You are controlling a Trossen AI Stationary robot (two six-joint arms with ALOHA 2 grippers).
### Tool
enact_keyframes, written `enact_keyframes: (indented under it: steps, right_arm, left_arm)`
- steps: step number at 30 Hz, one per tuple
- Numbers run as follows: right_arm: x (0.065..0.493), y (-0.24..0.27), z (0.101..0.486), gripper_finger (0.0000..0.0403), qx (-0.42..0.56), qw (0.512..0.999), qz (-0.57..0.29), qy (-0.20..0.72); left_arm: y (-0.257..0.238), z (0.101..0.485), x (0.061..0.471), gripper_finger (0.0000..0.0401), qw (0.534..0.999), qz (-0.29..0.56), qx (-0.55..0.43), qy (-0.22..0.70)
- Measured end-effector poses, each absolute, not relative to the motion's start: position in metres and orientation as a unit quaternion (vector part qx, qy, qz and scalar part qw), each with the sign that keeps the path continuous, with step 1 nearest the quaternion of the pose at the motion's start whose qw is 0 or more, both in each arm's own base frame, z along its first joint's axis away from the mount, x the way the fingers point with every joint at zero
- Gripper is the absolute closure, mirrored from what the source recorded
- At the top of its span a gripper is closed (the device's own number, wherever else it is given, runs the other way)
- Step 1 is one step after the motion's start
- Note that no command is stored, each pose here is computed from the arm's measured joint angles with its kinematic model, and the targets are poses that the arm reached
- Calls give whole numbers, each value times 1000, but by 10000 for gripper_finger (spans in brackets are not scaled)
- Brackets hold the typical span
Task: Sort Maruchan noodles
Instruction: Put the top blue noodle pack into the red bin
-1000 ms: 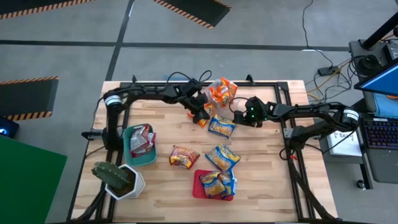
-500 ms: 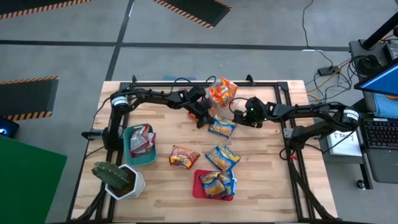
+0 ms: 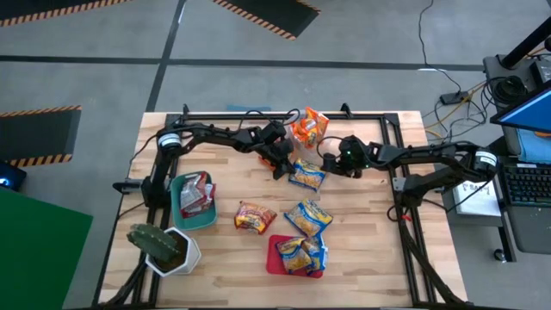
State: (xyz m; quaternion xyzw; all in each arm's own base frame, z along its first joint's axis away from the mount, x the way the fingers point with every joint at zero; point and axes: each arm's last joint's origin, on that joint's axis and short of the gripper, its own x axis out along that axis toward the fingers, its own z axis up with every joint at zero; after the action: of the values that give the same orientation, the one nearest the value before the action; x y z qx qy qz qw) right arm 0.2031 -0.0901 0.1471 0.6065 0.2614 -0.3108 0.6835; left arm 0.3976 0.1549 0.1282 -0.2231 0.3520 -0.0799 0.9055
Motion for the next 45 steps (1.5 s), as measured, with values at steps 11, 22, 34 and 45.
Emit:
enact_keyframes:
  steps: [11,22,34,45]
  right_arm:
    - [217,-96,128,119,616,693,-299,225]
    - [245,-98,108,143,632,724,-203,188]
    - [247,-97,114,291,618,742,-186,180]
    - [247,-97,118,388,602,758,-178,176]
  left_arm:
    - [154,127,397,365,905,-74,-219,357]
    - [154,127,397,365,904,-74,-220,360]
    - [154,127,397,365,904,-74,-219,360]
    - [153,129,395,365,898,-94,-235,359]
